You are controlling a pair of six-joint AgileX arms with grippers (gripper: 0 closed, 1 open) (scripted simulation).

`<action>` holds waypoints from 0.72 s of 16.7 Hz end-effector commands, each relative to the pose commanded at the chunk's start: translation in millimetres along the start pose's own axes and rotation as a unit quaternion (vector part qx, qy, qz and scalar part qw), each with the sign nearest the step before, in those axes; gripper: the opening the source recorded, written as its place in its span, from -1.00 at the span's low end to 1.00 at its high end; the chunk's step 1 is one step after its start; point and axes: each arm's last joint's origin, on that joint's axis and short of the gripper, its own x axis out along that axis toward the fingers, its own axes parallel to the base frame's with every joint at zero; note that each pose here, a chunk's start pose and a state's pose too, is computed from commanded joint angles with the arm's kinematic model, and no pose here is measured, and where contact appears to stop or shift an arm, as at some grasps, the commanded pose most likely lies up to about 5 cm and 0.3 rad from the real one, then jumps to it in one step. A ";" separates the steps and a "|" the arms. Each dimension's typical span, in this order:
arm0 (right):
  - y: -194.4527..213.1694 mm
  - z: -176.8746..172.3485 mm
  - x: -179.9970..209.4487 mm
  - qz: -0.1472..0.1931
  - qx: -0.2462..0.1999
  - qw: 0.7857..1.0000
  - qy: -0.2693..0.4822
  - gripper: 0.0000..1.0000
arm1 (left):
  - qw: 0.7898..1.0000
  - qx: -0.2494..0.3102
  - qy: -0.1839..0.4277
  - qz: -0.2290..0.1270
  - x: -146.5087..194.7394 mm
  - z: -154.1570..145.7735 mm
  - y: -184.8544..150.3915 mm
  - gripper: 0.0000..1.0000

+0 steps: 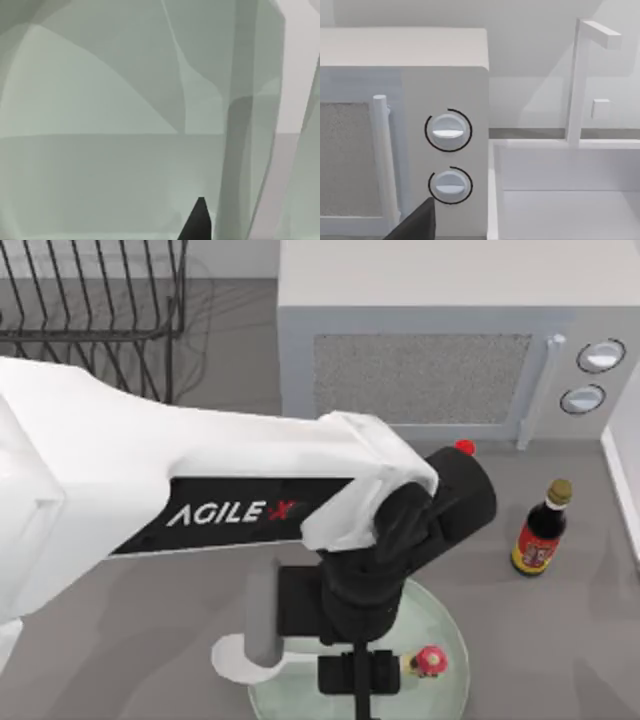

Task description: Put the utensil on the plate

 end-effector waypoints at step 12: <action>0.0 0.0 0.0 0.000 0.000 1.000 0.000 1.00 | 1.000 0.000 0.000 0.000 0.0 0.0 0.0 0.96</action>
